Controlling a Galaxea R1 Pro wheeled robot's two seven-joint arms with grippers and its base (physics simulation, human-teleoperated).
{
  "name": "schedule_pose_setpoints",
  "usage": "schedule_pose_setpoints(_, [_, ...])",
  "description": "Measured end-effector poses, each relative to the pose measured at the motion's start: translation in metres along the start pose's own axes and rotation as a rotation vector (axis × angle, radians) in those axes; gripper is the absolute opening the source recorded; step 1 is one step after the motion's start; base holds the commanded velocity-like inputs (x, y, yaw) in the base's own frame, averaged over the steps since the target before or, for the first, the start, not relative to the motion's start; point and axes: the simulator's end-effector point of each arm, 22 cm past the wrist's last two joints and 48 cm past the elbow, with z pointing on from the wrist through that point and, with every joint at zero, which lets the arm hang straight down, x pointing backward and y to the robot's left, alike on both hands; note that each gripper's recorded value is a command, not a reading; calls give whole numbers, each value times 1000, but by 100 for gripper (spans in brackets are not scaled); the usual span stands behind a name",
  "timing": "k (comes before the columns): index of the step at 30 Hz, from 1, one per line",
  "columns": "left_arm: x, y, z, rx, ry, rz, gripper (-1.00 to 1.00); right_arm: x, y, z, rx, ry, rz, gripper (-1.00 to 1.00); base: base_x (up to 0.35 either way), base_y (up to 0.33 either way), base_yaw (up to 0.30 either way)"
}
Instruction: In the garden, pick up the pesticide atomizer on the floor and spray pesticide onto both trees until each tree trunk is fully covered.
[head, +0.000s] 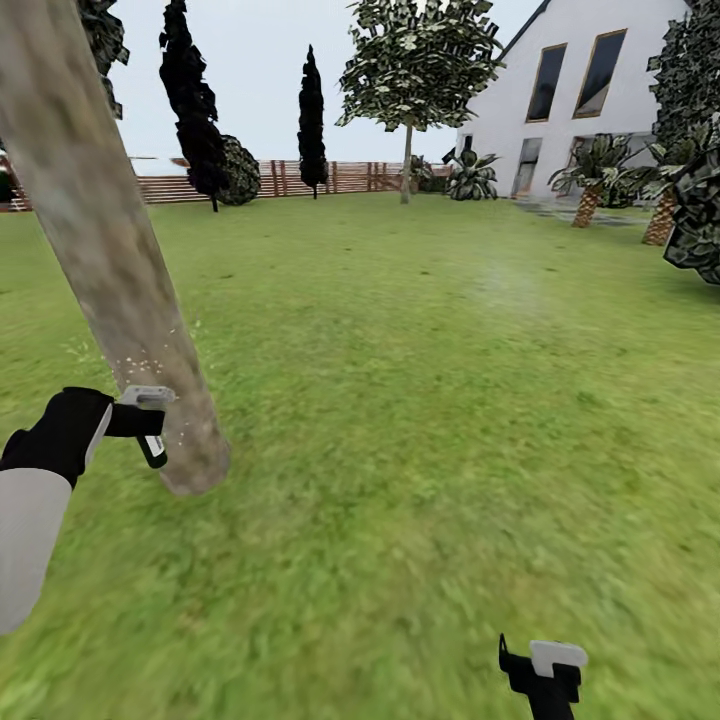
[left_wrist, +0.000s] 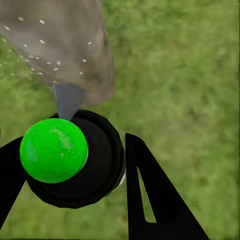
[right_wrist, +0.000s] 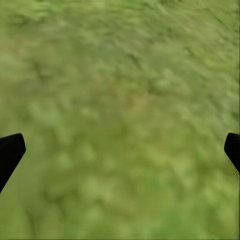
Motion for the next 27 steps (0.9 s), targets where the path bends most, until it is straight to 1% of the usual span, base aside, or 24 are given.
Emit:
schedule_pose_setpoints(5, [0, 0, 0, 0, 0, 1, -100, 0, 0, 0, 0, 0, 0, 100, 113, -274, 242])
schedule_pose_setpoints(16, [0, 1, 0, -3, 0, 1, -100, 0, 0, 0, 0, 0, 0, 100, 128, -271, 14])
schedule_pose_setpoints(19, [2, 2, 0, -7, 5, 6, -100, 0, 1, 0, -1, 0, 1, 100, 151, -268, 213])
schedule_pose_setpoints(20, [5, 3, 2, -9, 10, 6, -100, 0, 1, 0, -1, 0, 1, 100, 148, -268, 269])
schedule_pose_setpoints(22, [22, 3, 7, -12, 35, 10, -100, 0, 1, 0, -1, 0, 1, 100, 148, -268, 274])
schedule_pose_setpoints(25, [45, 10, 14, -48, 67, 17, -100, 0, 2, 0, -2, 1, 1, 100, 147, -268, 276])
schedule_pose_setpoints(27, [53, 10, 17, -58, 78, 13, -100, 0, 2, 0, -2, 1, 2, 100, 147, -268, 277])
